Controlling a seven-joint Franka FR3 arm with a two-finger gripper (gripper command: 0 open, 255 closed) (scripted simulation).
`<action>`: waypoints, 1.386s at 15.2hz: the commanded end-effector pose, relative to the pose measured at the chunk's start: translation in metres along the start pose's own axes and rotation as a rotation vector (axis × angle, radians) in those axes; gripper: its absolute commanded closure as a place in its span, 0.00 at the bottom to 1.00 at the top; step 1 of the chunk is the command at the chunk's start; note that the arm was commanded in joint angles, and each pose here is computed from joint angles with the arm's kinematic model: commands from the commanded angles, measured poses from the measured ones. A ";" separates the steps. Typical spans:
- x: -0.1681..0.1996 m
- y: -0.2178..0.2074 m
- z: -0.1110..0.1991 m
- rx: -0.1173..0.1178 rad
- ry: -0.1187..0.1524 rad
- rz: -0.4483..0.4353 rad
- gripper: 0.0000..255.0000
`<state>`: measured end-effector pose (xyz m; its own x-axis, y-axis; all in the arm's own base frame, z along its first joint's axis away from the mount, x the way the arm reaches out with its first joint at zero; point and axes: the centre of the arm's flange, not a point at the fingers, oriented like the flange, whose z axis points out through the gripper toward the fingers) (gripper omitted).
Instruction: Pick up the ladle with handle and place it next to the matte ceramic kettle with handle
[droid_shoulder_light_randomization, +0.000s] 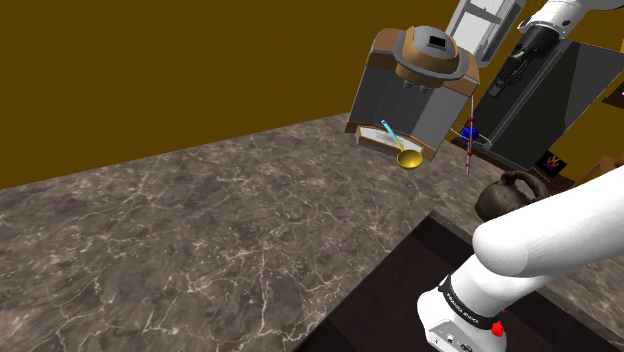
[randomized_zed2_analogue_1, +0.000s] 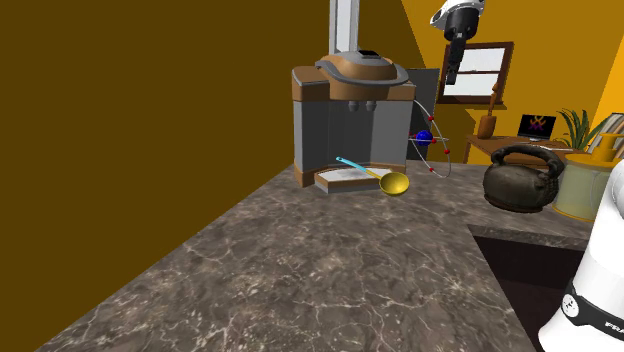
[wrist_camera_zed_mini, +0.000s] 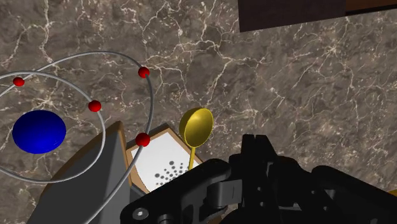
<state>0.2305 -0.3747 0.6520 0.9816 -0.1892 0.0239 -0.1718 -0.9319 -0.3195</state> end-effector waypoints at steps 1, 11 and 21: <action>0.000 0.000 0.000 0.000 0.000 0.000 1.00; 0.040 -0.025 0.069 -0.134 0.015 0.059 0.00; 0.110 -0.041 0.187 -0.358 0.039 0.156 0.00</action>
<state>0.3344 -0.3018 0.5439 0.9340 -0.3373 0.1177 -0.3413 -0.9398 0.0158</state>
